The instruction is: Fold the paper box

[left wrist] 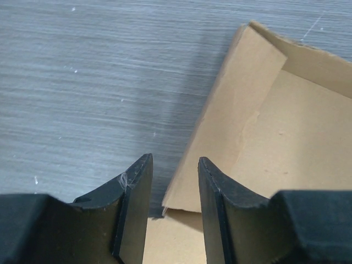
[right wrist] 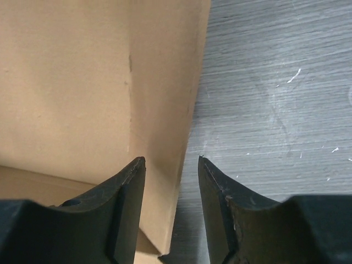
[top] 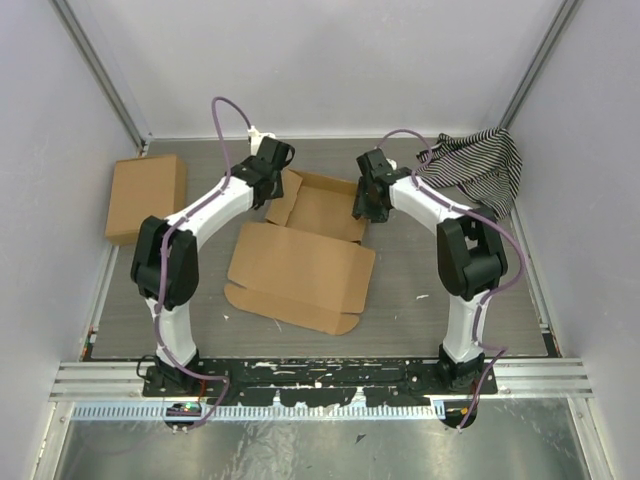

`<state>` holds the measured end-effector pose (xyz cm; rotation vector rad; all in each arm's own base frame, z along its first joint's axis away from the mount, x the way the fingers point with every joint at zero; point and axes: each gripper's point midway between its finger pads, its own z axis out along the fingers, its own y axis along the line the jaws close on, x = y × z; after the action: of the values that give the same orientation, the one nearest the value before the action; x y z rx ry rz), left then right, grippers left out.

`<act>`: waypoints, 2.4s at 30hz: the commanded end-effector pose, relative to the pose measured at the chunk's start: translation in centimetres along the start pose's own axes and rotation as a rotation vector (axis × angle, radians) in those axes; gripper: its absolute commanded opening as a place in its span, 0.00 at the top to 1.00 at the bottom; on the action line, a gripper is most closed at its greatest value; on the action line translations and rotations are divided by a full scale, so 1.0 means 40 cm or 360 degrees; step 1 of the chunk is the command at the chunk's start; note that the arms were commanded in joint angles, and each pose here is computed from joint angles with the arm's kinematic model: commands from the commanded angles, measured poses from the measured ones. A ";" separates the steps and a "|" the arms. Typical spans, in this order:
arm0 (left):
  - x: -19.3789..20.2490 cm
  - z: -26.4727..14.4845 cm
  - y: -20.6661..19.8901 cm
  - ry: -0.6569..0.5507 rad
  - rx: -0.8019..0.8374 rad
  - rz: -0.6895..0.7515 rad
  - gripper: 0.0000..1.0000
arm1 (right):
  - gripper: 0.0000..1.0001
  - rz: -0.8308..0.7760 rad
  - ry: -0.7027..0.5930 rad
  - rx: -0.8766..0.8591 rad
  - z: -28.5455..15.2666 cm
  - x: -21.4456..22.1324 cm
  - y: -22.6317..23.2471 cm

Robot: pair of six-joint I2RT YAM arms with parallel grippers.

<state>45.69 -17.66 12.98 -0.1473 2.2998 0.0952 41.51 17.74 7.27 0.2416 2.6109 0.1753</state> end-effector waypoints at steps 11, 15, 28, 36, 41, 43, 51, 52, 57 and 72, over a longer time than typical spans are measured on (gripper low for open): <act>0.049 0.104 -0.054 0.0285 0.0141 0.0121 0.54 | 0.51 0.0020 0.0034 -0.0088 0.050 -0.050 0.016; 0.079 0.124 -0.059 0.0317 0.0153 0.0122 0.53 | 0.56 0.0004 0.0075 -0.0097 0.070 -0.030 0.017; 0.177 0.182 -0.051 0.0469 0.0085 0.0167 0.60 | 0.77 -0.0103 0.0129 0.0064 0.110 0.000 -0.031; 0.159 0.116 0.090 0.0388 -0.0533 0.0623 1.00 | 0.99 -0.0203 0.0091 0.0416 0.094 -0.008 -0.120; 0.203 0.101 0.090 0.0392 -0.0521 0.0608 1.00 | 0.99 -0.0205 0.0158 0.0392 0.116 0.034 -0.117; 0.229 0.103 0.086 0.0437 -0.0508 0.0577 0.97 | 0.99 -0.0192 0.0182 0.0352 0.123 0.052 -0.104; 0.257 0.076 0.069 0.0514 -0.0303 0.0314 0.57 | 0.72 -0.0118 0.0100 0.0231 0.076 0.012 -0.075; 0.246 0.073 0.071 0.0511 -0.0284 0.0287 0.56 | 0.70 -0.0102 0.0076 0.0222 0.067 -0.005 -0.075; 0.174 0.064 0.077 0.0449 -0.0203 0.0172 0.55 | 0.68 -0.0060 0.0005 0.0155 0.046 -0.074 -0.062; 0.175 0.069 0.009 0.0520 0.0040 0.0054 0.58 | 0.65 -0.0041 -0.0020 0.0021 0.034 -0.109 -0.028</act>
<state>42.98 -17.56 4.61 -0.0982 2.6399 0.0983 44.86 16.42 4.98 0.2039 2.6831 0.1474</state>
